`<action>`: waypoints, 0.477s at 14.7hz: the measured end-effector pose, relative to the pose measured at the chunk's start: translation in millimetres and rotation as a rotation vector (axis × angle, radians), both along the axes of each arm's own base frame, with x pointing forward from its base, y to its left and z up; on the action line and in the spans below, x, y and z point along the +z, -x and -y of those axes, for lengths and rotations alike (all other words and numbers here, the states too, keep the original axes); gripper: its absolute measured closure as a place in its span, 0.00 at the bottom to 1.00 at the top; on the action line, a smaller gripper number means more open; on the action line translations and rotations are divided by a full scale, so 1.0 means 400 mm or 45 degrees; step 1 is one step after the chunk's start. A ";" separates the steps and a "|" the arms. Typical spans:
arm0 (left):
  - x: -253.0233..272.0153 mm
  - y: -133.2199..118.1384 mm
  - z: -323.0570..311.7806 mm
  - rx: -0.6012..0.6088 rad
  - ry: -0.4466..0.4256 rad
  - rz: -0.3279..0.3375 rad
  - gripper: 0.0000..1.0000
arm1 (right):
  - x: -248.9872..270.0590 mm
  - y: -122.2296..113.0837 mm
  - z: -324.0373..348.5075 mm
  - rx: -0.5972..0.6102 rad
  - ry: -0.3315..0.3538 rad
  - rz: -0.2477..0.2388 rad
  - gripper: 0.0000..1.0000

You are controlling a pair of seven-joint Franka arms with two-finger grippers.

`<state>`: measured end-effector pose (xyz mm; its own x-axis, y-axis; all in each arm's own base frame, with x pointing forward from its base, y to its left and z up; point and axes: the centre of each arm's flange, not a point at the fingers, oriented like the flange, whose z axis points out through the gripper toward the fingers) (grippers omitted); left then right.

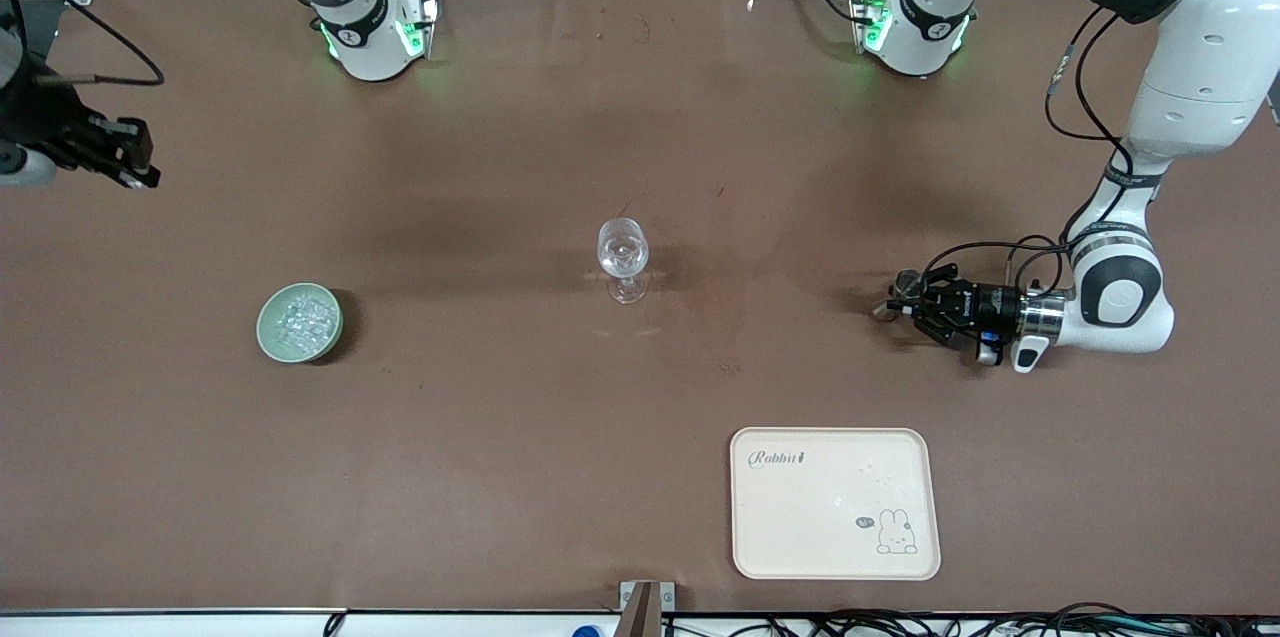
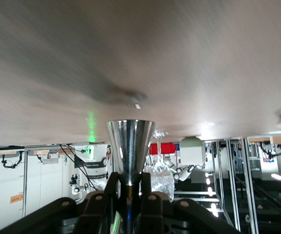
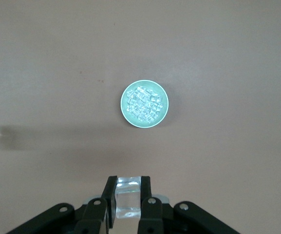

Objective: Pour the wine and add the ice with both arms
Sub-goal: 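Lift the ice cube with the right gripper while the left gripper lifts the jigger, then bring the jigger and ice cube toward the wine glass with both grippers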

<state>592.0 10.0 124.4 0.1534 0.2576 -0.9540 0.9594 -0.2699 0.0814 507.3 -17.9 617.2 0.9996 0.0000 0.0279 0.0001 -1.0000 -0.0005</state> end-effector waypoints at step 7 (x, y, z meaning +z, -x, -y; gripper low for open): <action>0.192 -0.070 0.127 0.009 0.047 0.006 0.79 | 0.066 -0.039 0.007 -0.007 0.004 0.064 0.77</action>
